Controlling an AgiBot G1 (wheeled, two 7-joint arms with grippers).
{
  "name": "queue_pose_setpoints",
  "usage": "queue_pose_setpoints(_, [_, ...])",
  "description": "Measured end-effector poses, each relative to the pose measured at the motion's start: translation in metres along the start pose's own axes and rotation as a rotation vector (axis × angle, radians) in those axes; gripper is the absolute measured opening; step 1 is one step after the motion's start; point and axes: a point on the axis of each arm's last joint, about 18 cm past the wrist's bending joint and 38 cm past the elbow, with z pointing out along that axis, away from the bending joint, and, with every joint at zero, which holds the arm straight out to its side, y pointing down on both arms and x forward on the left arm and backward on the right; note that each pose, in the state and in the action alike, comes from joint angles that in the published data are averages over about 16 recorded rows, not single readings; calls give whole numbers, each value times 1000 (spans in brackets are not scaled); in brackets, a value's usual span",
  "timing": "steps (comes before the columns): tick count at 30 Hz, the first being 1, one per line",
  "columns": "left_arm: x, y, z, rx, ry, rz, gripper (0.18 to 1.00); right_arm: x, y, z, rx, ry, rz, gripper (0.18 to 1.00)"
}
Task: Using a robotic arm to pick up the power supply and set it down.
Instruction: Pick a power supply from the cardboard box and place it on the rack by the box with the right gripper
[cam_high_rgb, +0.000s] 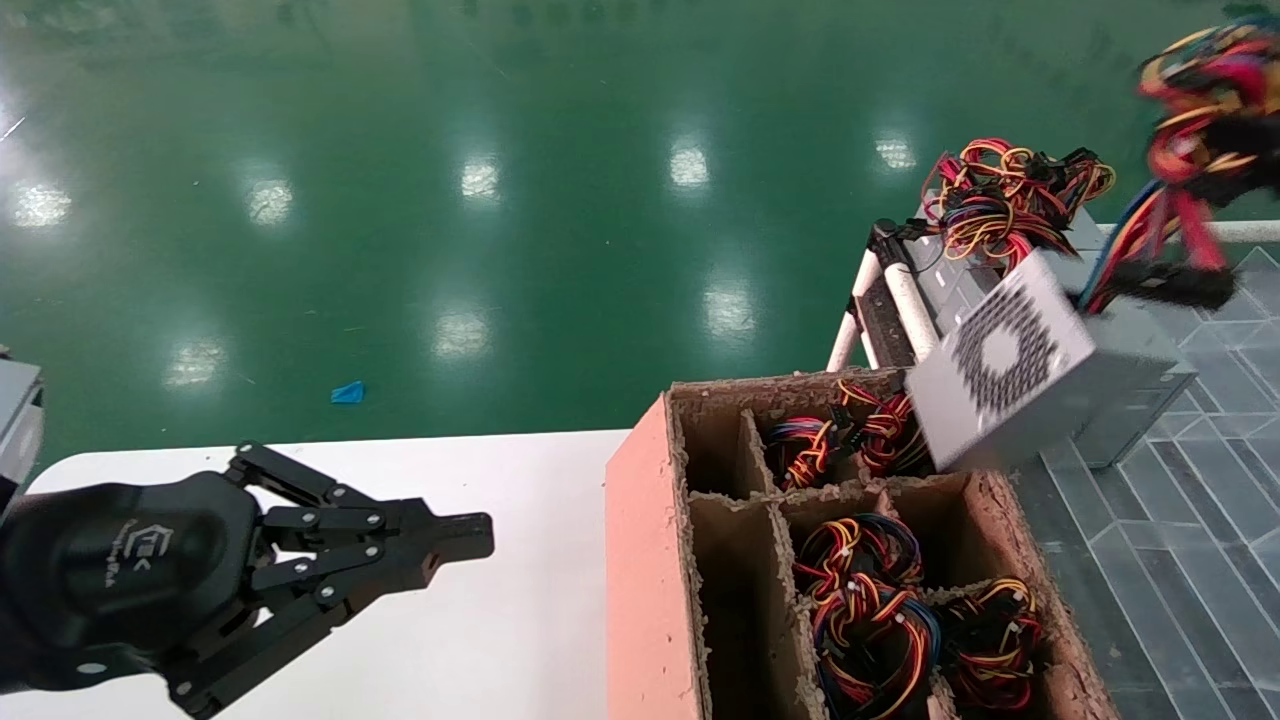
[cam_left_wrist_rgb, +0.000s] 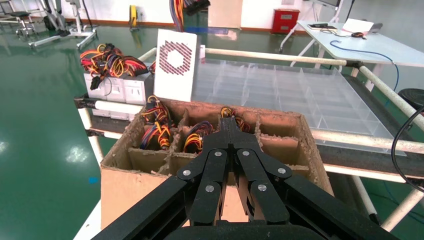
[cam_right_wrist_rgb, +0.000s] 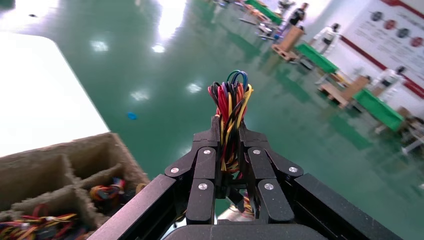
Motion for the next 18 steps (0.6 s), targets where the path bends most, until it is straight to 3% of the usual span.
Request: queue_pose_setpoints(18, [0, 0, 0, 0, 0, 0, 191, 21, 32, -50, -35, 114, 86, 235])
